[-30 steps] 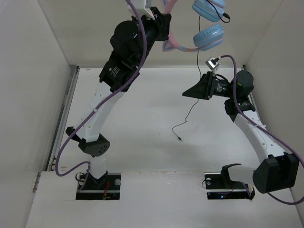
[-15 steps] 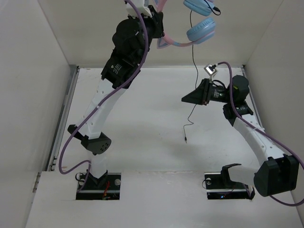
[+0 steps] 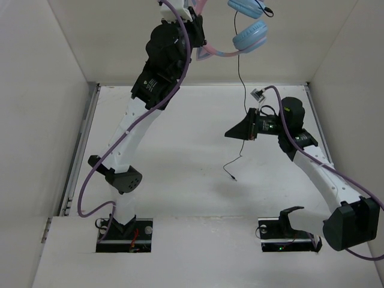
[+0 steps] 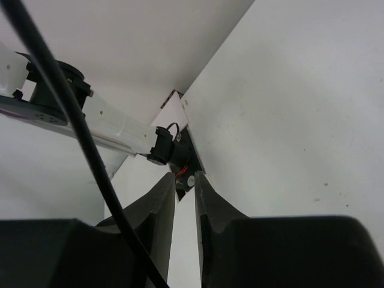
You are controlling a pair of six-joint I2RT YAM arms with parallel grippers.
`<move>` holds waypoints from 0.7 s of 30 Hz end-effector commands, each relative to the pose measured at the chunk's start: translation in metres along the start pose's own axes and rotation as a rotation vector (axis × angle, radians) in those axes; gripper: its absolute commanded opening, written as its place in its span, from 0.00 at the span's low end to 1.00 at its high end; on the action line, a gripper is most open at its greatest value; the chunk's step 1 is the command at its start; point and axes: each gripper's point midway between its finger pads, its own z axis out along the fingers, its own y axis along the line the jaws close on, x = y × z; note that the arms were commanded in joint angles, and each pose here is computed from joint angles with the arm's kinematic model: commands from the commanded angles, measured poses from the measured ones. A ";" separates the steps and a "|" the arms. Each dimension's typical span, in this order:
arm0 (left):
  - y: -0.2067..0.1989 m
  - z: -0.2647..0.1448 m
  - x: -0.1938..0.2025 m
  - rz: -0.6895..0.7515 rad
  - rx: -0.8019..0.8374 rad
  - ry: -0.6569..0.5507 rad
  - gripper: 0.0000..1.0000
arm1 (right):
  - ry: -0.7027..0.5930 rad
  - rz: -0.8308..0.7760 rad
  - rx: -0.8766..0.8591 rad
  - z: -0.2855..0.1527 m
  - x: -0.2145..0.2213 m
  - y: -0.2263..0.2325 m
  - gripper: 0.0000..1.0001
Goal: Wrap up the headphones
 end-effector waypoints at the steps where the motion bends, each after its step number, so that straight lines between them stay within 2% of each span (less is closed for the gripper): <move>1: 0.001 -0.006 -0.064 -0.103 -0.007 -0.195 0.01 | 0.007 -0.128 0.016 0.002 -0.007 0.011 0.22; 5: 0.007 -0.002 -0.058 -0.069 -0.035 -0.194 0.01 | 0.029 -0.175 0.030 0.005 -0.008 0.013 0.14; 10: 0.023 0.008 -0.046 -0.024 -0.085 -0.189 0.01 | 0.072 -0.241 0.109 0.009 -0.004 0.001 0.14; 13: 0.029 0.012 -0.041 -0.013 -0.100 -0.186 0.01 | 0.113 -0.293 0.144 0.010 0.002 -0.001 0.17; 21: 0.043 0.020 -0.047 0.010 -0.127 -0.219 0.01 | 0.146 -0.293 0.155 0.010 0.015 -0.004 0.31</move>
